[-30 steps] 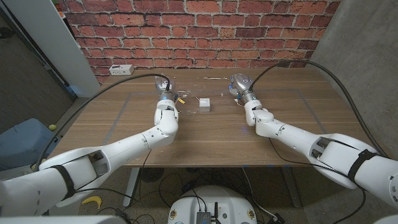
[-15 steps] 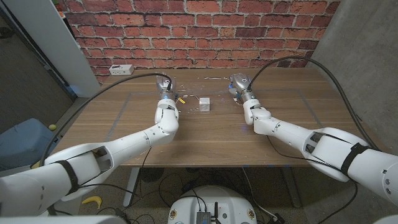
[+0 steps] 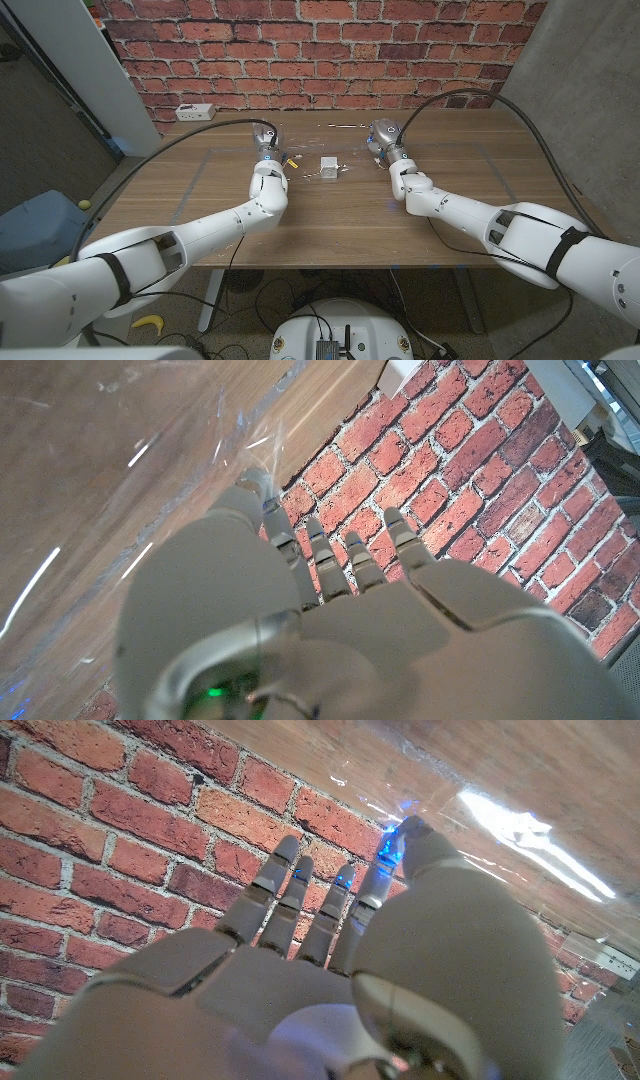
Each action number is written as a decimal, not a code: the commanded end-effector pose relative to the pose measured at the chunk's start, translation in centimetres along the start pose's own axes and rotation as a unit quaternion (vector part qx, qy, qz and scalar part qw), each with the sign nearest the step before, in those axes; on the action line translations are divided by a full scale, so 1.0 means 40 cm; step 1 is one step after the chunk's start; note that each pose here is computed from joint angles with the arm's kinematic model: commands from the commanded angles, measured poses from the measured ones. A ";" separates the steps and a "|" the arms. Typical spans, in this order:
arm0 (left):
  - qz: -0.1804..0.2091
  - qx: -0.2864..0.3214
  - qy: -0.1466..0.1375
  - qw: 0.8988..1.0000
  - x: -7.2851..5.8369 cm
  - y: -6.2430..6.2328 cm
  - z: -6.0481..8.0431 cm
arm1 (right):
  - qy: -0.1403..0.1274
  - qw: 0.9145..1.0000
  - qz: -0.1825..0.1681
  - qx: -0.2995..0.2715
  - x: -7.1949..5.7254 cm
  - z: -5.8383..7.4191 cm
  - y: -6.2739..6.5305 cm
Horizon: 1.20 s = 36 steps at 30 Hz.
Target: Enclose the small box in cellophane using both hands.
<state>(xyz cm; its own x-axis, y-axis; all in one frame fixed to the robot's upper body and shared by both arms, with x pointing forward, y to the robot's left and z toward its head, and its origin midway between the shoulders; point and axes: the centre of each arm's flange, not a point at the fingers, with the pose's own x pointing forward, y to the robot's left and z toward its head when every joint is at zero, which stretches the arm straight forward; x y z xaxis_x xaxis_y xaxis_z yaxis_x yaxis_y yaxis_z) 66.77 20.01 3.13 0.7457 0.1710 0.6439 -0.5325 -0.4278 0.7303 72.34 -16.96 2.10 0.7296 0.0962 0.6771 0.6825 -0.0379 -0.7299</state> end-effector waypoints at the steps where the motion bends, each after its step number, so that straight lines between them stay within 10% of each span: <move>1: -0.004 0.018 0.017 1.000 0.004 -0.016 -0.008 | 0.013 1.000 0.009 -0.012 0.003 0.003 0.001; 19: 0.017 0.019 0.041 0.999 -0.003 -0.011 -0.037 | 0.019 0.999 0.015 -0.041 0.036 0.027 0.008; 36: 0.069 -0.113 -0.016 0.991 -0.061 0.034 -0.079 | 0.023 0.998 0.023 -0.053 0.053 0.040 0.005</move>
<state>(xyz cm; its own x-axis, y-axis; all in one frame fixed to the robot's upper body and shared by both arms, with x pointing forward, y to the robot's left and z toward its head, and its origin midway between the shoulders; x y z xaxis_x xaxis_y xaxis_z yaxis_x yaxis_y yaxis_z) 64.64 22.15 3.11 0.6788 0.2118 0.7032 -0.6039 -0.3838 0.6986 73.63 -15.79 2.68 0.7541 0.0481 0.6550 0.6555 -0.1160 -0.7462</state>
